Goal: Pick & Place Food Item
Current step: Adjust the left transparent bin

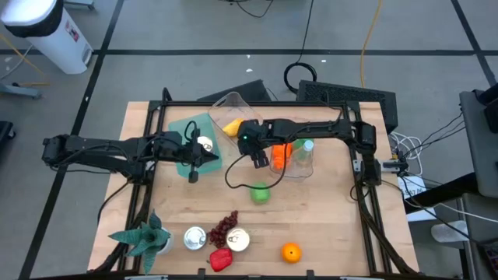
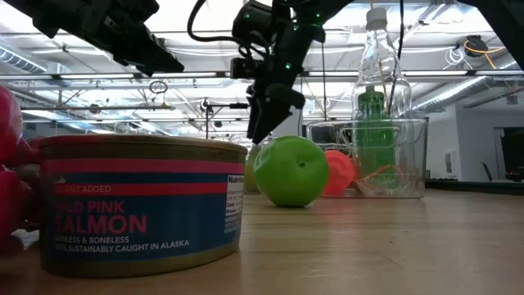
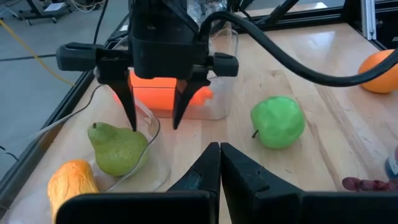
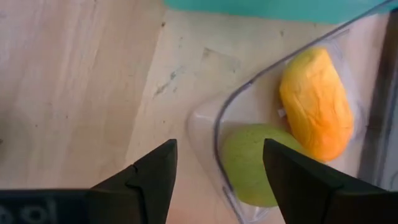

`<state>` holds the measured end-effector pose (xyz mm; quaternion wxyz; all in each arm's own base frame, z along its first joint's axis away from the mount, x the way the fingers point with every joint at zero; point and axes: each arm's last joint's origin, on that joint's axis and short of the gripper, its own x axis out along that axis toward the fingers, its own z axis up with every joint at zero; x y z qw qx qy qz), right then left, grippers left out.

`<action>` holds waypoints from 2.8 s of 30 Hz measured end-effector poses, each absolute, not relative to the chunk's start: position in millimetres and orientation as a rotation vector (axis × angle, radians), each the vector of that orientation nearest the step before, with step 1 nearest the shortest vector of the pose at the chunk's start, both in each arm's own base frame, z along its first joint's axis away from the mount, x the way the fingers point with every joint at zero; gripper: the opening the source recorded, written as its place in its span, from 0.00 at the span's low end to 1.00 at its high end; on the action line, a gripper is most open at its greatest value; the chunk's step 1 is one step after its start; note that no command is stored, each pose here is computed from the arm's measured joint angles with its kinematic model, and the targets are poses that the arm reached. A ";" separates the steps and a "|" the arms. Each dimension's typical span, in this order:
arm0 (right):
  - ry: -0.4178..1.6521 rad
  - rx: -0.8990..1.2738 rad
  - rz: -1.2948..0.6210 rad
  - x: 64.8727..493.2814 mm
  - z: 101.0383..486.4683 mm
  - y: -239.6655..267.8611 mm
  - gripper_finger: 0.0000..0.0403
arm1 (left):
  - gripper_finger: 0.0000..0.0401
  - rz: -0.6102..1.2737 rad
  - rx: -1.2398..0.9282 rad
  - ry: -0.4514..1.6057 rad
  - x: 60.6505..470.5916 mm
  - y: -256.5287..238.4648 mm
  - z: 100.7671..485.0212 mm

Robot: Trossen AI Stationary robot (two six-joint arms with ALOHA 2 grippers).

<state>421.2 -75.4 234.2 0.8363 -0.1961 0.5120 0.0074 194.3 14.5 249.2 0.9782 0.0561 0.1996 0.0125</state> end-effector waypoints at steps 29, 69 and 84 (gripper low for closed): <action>1.016 -0.177 -0.028 425.4 234.0 -70.7 0.06 | 0.05 0.028 0.104 0.401 194.3 14.5 249.3; 0.830 -0.094 -0.044 437.9 253.3 -52.3 0.30 | 0.05 0.027 0.092 0.395 194.6 14.2 249.8; 1.143 -0.215 -0.011 402.7 251.1 -65.6 0.38 | 0.05 0.025 0.096 0.402 194.4 14.2 249.4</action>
